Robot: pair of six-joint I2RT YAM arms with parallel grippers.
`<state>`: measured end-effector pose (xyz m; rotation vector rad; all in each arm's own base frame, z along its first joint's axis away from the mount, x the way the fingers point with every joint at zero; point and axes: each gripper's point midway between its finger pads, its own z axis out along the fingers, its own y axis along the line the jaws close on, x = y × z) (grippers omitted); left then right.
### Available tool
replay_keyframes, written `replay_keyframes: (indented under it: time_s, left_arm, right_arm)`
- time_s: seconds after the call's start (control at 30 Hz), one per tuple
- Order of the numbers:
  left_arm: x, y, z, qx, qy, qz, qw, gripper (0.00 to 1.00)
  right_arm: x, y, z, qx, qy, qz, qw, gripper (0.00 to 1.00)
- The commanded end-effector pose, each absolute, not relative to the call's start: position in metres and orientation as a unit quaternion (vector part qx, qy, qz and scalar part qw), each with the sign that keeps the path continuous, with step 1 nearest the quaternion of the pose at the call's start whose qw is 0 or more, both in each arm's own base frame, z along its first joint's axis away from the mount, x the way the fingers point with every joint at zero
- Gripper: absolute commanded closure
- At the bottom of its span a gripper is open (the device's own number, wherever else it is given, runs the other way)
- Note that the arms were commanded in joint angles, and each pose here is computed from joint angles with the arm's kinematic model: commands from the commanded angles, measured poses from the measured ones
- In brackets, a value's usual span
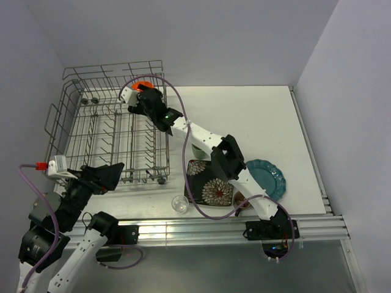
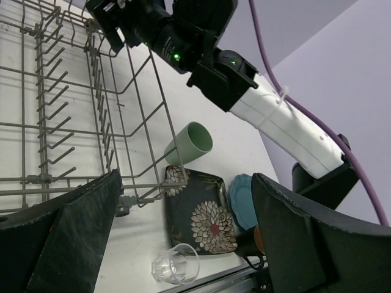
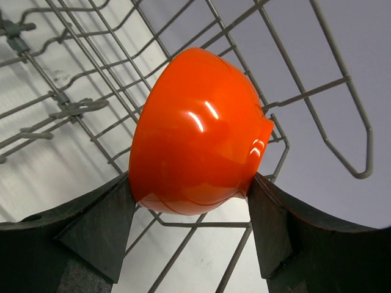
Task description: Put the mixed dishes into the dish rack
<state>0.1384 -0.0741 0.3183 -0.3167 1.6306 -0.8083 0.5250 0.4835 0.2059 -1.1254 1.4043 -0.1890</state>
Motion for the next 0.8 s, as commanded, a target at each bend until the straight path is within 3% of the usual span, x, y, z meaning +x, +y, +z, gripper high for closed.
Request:
replay_keyframes:
  time_s: [0.0,0.77]
  left_arm:
    - [0.138,-0.082,0.333,-0.115,0.690,-0.368,0.613,0.06]
    - [0.139,-0.085,0.333,-0.108,0.684,-0.374,0.617,0.06]
  right_arm:
    - [0.552,0.471,0.262,-0.433,0.577,-0.087,0.687,1.00]
    - [0.570,0.469,0.227,-0.429,0.587,-0.062,0.684,1.00]
